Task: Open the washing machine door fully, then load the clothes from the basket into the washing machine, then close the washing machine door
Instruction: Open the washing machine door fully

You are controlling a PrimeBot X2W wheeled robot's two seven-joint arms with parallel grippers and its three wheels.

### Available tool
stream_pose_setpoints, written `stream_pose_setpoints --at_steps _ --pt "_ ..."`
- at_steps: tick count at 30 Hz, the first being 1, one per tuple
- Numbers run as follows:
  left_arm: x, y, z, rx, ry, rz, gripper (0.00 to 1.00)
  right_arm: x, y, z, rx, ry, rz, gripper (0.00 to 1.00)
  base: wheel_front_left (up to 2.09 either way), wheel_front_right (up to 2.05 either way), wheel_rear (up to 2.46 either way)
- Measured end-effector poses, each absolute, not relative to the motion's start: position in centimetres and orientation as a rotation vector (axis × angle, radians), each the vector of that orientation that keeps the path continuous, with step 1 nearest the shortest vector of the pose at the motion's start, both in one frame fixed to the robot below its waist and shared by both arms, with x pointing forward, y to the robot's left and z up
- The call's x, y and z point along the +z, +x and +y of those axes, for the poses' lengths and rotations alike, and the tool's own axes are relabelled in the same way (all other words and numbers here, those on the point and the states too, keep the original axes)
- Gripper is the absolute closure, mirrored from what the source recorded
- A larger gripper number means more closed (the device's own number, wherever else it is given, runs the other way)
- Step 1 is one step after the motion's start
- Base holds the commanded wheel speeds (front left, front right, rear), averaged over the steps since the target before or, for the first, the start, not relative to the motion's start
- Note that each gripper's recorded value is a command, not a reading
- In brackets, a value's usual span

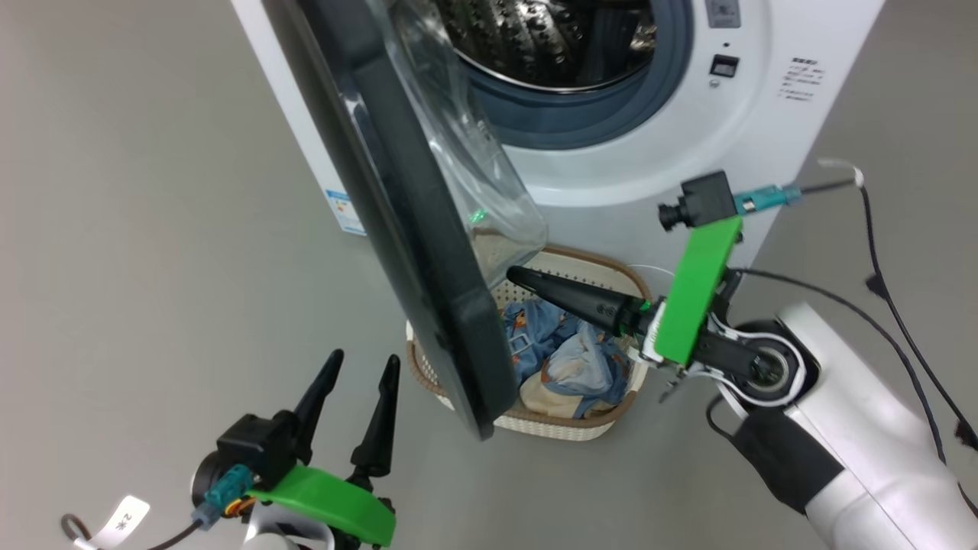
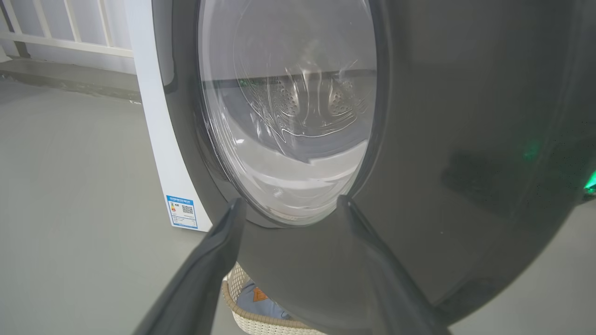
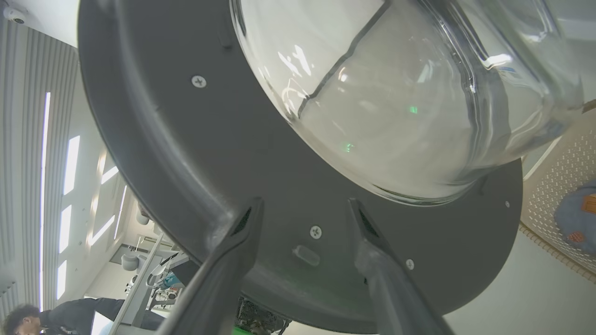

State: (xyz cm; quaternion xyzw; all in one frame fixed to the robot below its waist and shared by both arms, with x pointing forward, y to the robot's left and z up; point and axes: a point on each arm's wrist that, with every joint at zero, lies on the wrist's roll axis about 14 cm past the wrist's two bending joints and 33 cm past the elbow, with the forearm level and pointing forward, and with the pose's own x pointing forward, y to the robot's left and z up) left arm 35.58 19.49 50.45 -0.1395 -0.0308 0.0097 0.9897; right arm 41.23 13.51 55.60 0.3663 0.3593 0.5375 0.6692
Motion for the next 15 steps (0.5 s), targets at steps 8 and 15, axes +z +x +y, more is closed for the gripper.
stream_pose_setpoints --at_steps 8,15 --pt "49.8 35.0 19.5 0.009 -0.278 -0.046 0.00 52.8 41.6 9.2 1.040 0.843 0.784 0.00 0.00 0.00 0.00" --pt "49.6 35.0 19.5 -0.006 -0.267 -0.040 0.00 49.9 41.5 4.3 0.880 0.838 0.759 0.00 0.00 0.00 0.00"
